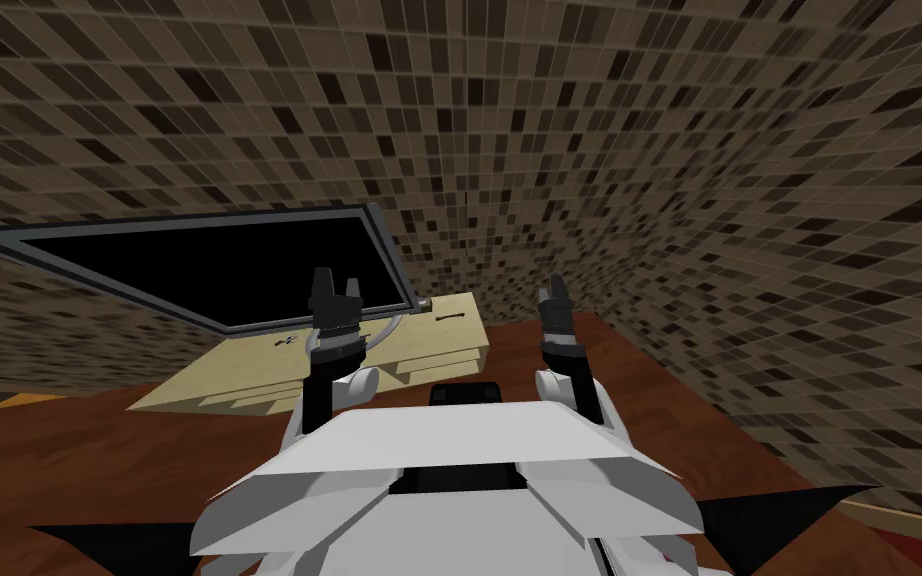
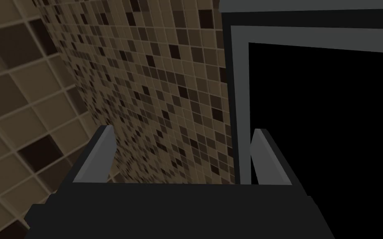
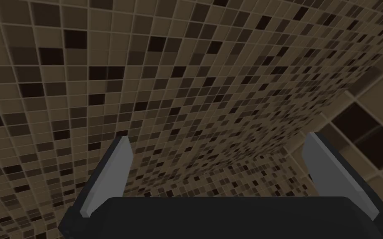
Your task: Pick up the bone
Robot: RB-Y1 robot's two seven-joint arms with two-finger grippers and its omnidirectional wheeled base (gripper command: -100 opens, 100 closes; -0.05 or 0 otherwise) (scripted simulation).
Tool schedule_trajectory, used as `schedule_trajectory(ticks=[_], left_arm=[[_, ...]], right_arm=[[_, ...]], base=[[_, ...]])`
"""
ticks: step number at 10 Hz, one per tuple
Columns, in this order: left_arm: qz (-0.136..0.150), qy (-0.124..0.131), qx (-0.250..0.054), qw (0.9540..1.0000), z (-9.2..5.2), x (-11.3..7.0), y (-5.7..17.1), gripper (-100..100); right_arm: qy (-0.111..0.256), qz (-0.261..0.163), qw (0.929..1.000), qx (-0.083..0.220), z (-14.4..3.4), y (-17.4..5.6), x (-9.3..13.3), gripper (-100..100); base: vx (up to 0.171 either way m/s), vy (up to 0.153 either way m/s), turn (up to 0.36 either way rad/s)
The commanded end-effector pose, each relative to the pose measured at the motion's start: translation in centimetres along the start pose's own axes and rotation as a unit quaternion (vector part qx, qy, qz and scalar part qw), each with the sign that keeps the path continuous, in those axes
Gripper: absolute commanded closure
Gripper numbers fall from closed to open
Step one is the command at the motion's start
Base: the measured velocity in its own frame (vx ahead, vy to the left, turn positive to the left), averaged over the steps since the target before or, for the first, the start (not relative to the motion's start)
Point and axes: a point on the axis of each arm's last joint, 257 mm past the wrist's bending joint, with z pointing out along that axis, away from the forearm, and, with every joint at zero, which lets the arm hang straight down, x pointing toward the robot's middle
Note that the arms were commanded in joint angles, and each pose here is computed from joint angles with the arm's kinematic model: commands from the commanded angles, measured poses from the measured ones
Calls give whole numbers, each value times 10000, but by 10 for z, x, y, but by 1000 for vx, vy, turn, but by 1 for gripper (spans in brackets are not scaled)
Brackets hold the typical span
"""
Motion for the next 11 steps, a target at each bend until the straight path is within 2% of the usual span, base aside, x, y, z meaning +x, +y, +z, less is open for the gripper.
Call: schedule_trajectory(ticks=[1,4,6,7,9,10,11], left_arm=[[0,0,0,10000,0,0,0,0],[0,0,0,10000,0,0,0,0],[-1,0,0,10000,0,0,0,0],[-1,0,1,10000,0,0,0,0],[-1,0,0,10000,0,0,0,0],[-1,0,1,10000,0,0,0,0],[0,0,0,10000,0,0,0,0]], right_arm=[[180,-120,9998,4,0,-4,5,-100],[641,-488,9967,43,-2,-21,19,-100],[967,-816,9919,87,-3,-38,28,-100],[1005,-841,9913,79,-3,-38,28,-100],[1358,-1250,9827,122,-4,-58,35,-100],[1393,-1276,9819,113,-4,-58,35,-100],[1587,-1517,9755,129,-4,-69,37,-100]], base=[[-8,4,118],[-27,5,202],[-45,11,334],[-36,7,129],[-52,9,300],[-48,1,145],[-43,17,269]])
